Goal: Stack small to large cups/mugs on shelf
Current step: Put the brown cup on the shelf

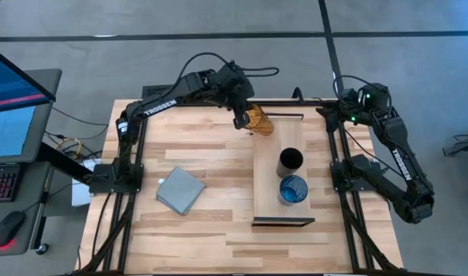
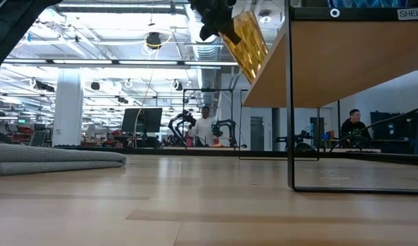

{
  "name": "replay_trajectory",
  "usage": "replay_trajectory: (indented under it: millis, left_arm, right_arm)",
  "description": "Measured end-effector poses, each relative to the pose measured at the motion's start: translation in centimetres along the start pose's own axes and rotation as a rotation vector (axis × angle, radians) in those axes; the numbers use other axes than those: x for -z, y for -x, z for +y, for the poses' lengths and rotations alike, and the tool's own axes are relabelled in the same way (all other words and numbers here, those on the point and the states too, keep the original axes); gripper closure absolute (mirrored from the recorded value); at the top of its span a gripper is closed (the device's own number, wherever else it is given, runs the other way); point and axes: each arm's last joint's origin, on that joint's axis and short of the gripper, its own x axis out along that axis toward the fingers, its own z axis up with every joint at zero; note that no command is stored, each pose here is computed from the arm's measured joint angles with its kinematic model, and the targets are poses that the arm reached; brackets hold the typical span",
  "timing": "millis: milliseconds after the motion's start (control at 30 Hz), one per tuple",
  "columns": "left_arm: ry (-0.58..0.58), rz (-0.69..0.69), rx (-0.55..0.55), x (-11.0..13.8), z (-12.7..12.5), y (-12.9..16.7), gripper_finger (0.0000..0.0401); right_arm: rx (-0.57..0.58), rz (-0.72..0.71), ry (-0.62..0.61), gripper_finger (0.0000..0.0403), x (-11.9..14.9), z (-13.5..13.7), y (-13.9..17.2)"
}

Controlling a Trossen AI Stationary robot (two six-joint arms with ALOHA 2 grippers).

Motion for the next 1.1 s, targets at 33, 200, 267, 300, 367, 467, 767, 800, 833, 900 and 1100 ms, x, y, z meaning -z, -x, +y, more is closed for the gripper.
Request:
replay_trajectory:
  millis: [33,200,267,300,367,467,767,800,833,900,1100]
  left_arm:
    - [0.001,0.0,-0.001,0.0,0.0,0.0,0.0401]
    - [0.006,0.002,0.01,0.0,0.1,0.0,0.0401]
    - [0.009,0.005,0.013,0.1,0.0,-0.3,0.0401]
    - [0.012,0.008,0.013,0.1,0.0,-0.4,0.0401]
    - [0.012,0.012,0.015,0.1,0.0,-0.4,0.0401]
    - [0.008,0.008,0.017,0.1,-0.1,-0.5,0.0401]
    - [0.042,0.269,-0.09,1.8,0.7,3.5,0.0401]
    - [0.052,0.273,-0.098,1.7,0.7,3.7,0.0401]
    - [0.062,0.271,-0.097,1.7,0.7,3.8,0.0401]
    - [0.071,0.25,-0.084,1.5,0.6,3.7,0.0401]
    - [0.062,0.458,-0.029,3.7,-0.4,-1.1,0.0401]
  right_arm:
    - [0.0,0.0,0.0,0.0198,0.0,0.0,0.0]
    - [0.0,0.0,0.0,0.0198,0.0,0.0,0.0]
    - [0.0,0.0,0.0,0.0198,0.0,0.0,0.0]
    - [0.0,0.0,0.0,0.0198,0.0,0.0,0.0]
    - [0.0,0.0,0.0,0.0198,0.0,0.0,0.0]
    - [0.0,0.0,0.0,0.0198,0.0,0.0,0.0]
    - [-0.001,0.005,0.004,0.0198,0.1,0.0,0.0]
    - [-0.001,0.005,0.004,0.0198,0.1,0.0,0.0]
    - [-0.001,0.005,0.004,0.0198,0.1,0.0,0.0]
    - [-0.001,0.005,0.005,0.0198,0.1,0.0,0.0]
    - [-0.002,0.009,0.003,0.0198,0.1,-0.1,-0.1]
